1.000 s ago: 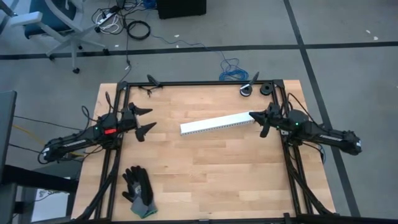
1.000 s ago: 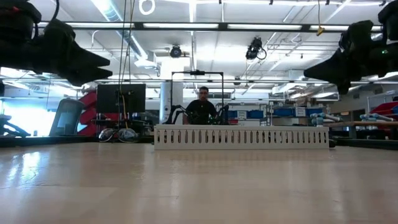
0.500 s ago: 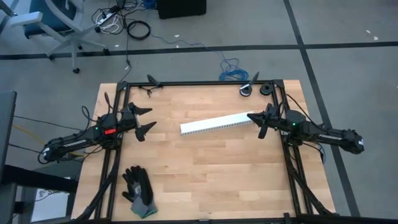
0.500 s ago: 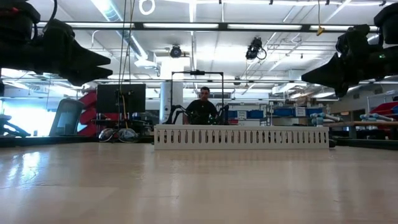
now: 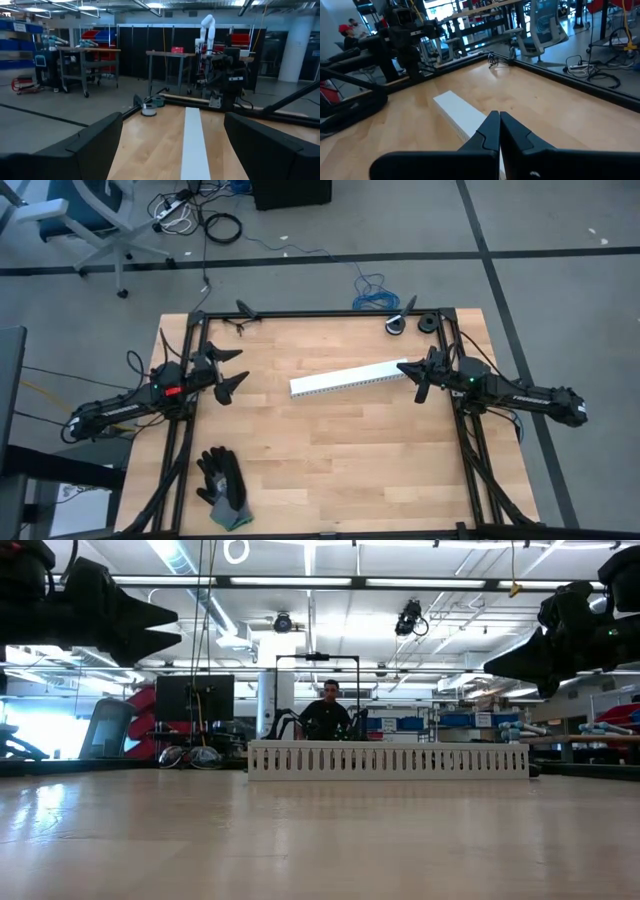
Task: Ziptie cables
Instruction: Return to Home Position
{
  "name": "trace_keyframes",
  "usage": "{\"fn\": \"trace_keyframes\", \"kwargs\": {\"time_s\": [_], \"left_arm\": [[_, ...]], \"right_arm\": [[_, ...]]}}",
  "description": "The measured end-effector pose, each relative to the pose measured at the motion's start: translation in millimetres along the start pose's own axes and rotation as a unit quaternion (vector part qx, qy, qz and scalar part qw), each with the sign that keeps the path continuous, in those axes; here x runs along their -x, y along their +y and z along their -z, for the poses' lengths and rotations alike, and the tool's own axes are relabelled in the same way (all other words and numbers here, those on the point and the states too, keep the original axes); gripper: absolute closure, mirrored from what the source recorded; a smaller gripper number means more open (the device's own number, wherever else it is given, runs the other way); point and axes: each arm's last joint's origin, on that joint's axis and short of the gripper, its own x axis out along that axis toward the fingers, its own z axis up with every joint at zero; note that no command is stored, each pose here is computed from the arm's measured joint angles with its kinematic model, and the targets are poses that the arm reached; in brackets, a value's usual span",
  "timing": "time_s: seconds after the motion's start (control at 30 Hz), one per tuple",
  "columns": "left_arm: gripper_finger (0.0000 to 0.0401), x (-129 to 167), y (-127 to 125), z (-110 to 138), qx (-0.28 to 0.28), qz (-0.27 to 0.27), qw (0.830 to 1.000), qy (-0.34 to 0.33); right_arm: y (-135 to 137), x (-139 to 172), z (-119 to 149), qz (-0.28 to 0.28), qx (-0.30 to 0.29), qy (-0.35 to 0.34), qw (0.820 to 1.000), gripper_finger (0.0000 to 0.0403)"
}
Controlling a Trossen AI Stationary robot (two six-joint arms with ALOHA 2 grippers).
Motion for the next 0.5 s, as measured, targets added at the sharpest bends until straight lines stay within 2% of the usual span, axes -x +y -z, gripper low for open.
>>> {"fn": "trace_keyframes", "kwargs": {"time_s": [0.5], "left_arm": [[0.0038,0.0,0.0,-0.3,0.0,0.001,1.0,-0.002]], "right_arm": [[0.0,0.0,-0.1,0.0,0.0,-0.001,1.0,0.0399]]}}
